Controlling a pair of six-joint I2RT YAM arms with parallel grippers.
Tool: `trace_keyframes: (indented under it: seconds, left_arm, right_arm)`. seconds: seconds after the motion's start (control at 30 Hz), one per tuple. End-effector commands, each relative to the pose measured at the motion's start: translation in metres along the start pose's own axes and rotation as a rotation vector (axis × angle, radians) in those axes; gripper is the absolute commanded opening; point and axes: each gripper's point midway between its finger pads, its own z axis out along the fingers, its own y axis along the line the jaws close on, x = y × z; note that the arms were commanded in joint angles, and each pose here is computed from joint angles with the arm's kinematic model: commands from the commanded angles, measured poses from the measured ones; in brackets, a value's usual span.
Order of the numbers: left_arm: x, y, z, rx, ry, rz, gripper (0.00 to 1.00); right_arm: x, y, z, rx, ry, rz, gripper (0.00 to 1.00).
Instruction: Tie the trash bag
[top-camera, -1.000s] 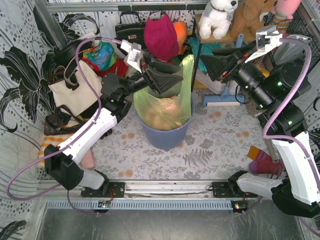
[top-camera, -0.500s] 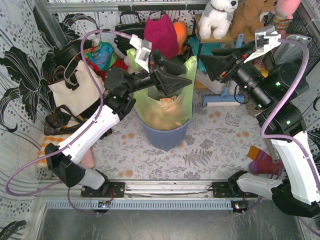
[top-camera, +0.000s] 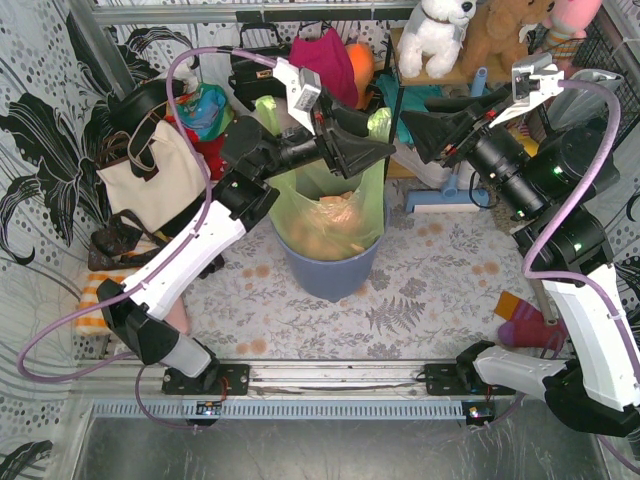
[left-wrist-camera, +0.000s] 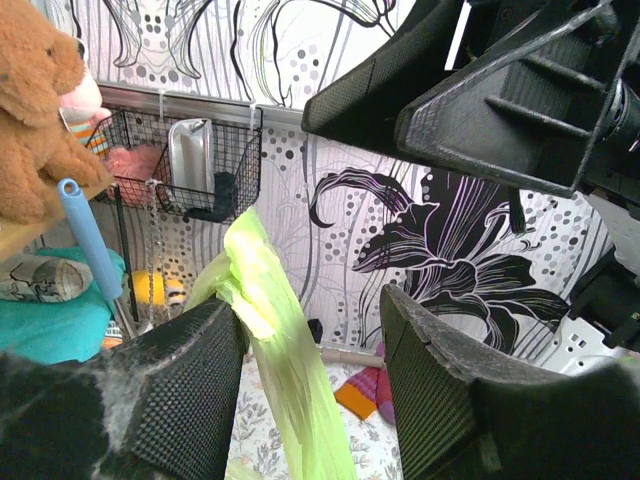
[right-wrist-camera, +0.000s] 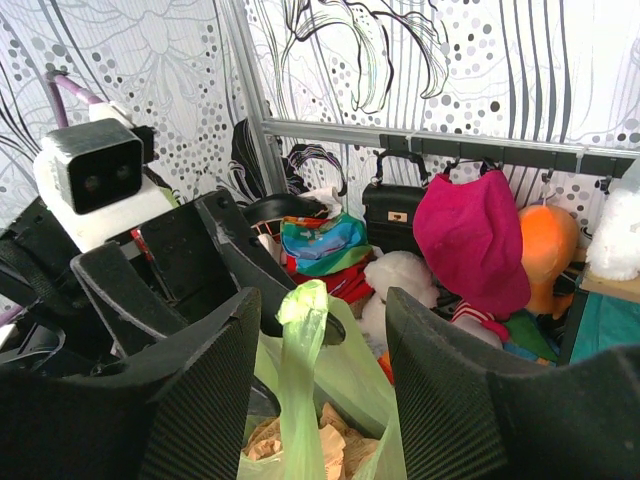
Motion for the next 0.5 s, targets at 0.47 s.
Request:
trace_keyframes:
  seconds: [0.47]
  left_arm:
    - [-0.035,-0.058,-0.019,0.180,-0.035,0.220,0.54]
  right_arm:
    - [0.000,0.032,0.016,-0.208,0.018,-0.061,0.56]
